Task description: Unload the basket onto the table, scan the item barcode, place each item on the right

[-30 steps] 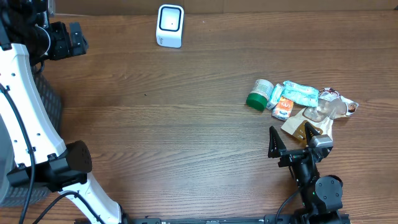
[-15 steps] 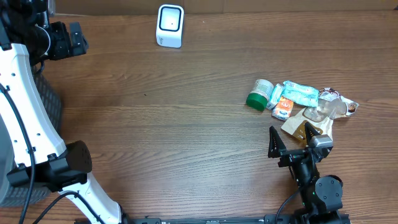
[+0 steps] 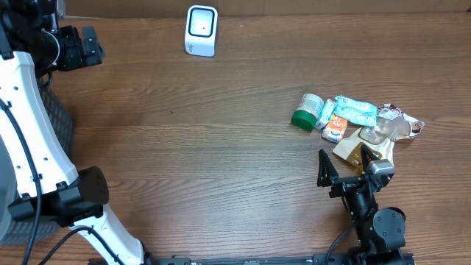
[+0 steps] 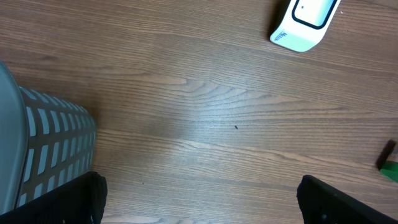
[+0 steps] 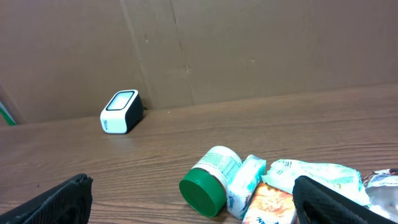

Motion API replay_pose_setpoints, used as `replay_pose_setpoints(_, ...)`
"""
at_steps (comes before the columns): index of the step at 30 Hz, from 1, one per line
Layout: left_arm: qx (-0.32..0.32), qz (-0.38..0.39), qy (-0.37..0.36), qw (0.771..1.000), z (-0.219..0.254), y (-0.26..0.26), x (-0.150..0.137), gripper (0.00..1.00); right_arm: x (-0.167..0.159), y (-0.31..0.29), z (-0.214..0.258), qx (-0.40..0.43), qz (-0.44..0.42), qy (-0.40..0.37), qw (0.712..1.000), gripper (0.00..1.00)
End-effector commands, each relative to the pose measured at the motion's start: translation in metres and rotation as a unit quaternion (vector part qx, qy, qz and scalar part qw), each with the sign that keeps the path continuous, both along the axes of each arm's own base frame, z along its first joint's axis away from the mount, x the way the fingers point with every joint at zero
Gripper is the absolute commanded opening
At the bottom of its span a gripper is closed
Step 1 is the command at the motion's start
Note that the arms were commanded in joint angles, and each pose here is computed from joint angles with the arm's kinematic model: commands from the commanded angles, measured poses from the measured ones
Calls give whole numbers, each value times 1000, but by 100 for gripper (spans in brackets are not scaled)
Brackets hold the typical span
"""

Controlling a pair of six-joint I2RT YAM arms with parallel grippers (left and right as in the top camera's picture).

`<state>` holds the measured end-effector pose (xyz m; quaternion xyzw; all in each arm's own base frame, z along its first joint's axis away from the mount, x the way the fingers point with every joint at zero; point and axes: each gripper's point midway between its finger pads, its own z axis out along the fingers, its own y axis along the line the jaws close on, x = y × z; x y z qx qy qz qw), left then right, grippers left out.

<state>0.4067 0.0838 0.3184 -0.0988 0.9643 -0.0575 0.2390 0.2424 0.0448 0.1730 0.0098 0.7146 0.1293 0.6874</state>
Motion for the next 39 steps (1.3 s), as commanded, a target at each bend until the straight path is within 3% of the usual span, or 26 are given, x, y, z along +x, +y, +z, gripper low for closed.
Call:
replay_pose_setpoints(1,6,-7,-13,1000,9,-2,-2,100,0,3,-2,0,6,-1,1000,100)
replay_pose_setpoints(11,9,-14,-24,1000,20,-11,-11,100,0,2,-2,0,6,-1,1000,100)
replay_pose_setpoints(15,9,-27,-23,999,30,-29,-43,100,0,2,-2,0,6,-1,1000,100)
replay_pose_setpoints(18,8,-44,-19,999,35,-50,-80,100,0,2,-2,0,6,-1,1000,100)
replay_pose_setpoints(19,7,-54,-19,998,36,-62,-109,100,0,2,-2,0,6,-1,1000,100)
replay_pose_setpoints(20,8,-57,-21,998,36,-65,-120,100,0,2,-2,0,6,-1,1000,100)
replay_pose_setpoints(25,38,-54,-127,990,52,-66,-128,100,0,2,-2,0,6,-1,1000,100)
replay_pose_setpoints(30,27,-25,-307,951,78,-72,-123,100,0,2,-2,0,6,-1,1000,100)
replay_pose_setpoints(39,39,-71,-508,857,75,-103,-151,100,0,2,-2,0,6,-1,1000,100)
